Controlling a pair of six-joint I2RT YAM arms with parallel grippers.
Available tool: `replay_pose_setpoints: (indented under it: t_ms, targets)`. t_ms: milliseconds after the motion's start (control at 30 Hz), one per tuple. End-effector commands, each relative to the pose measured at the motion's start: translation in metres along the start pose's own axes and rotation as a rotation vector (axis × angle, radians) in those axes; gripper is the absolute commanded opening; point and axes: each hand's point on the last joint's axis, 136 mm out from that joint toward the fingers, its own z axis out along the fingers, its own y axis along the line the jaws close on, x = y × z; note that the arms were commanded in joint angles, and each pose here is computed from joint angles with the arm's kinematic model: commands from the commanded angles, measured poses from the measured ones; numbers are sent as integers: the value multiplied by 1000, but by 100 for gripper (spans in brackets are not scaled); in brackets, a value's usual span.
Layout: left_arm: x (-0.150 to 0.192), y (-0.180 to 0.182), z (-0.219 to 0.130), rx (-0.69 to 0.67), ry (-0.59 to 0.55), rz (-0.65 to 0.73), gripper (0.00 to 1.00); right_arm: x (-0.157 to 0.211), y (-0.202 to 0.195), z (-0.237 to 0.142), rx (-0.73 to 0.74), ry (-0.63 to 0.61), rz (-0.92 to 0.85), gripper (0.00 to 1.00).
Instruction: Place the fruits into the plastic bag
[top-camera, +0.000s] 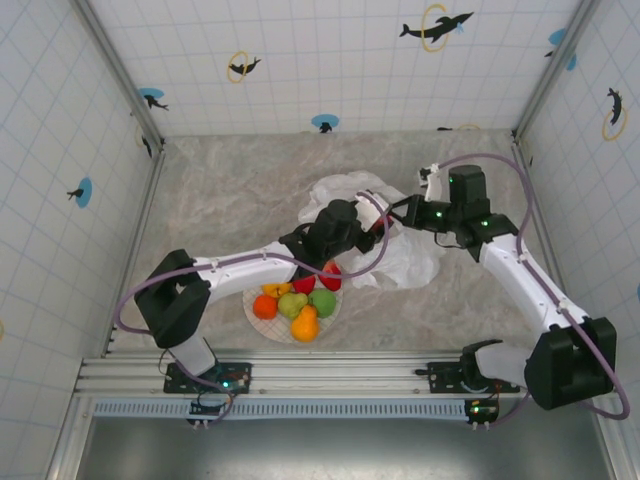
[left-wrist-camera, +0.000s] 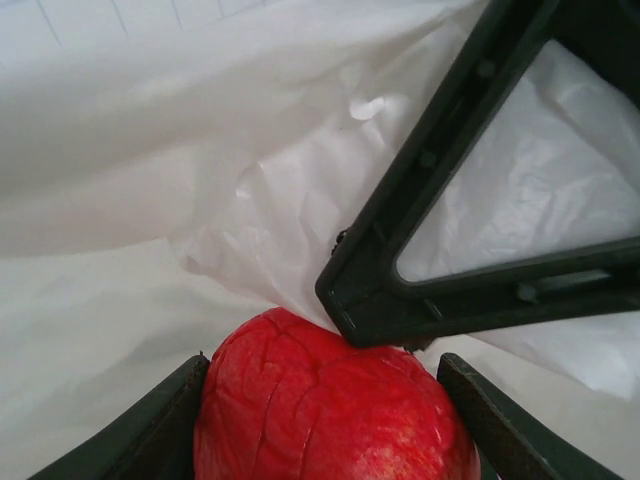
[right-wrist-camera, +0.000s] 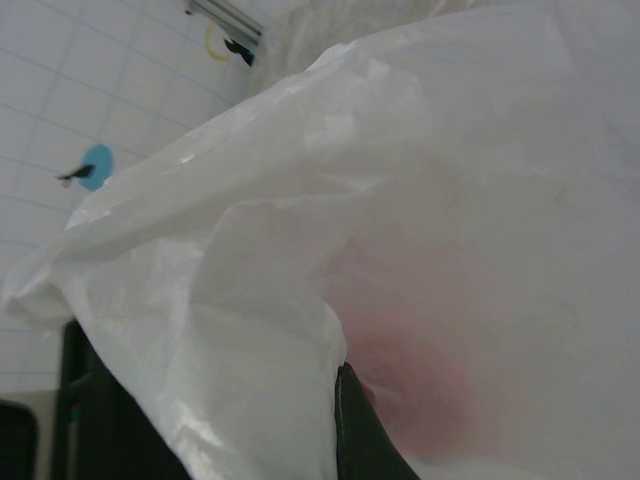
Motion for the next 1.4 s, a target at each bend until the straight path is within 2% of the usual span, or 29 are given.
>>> replay_pose_setpoints:
  t_ms: [0,300,433,633,967,1100,1200,1367]
  targets:
    - [4,5,9,-35,-31,34,42,-12,30,-11,-160,-56,98,0]
    - [39,24,37,-136,10,20,49,-13,37,-14,-264,-89,198,0]
    - [46,28,43,-162,21,5,61,-11,32,-12,-258,-95,212,0]
    - [43,24,35,-132,10,-34,75,-11,19,-13,-237,-110,230,0]
    - [32,10,7,-38,10,-84,77,-12,-1,-13,-179,-134,237,0]
    - [27,2,-11,16,26,-111,77,-13,-23,-10,-53,-146,198,0]
    - [42,-4,-28,57,88,-139,77,-12,-45,-9,103,-149,115,0]
    - [55,4,-60,66,148,-264,77,-16,-68,-7,299,-162,-34,0]
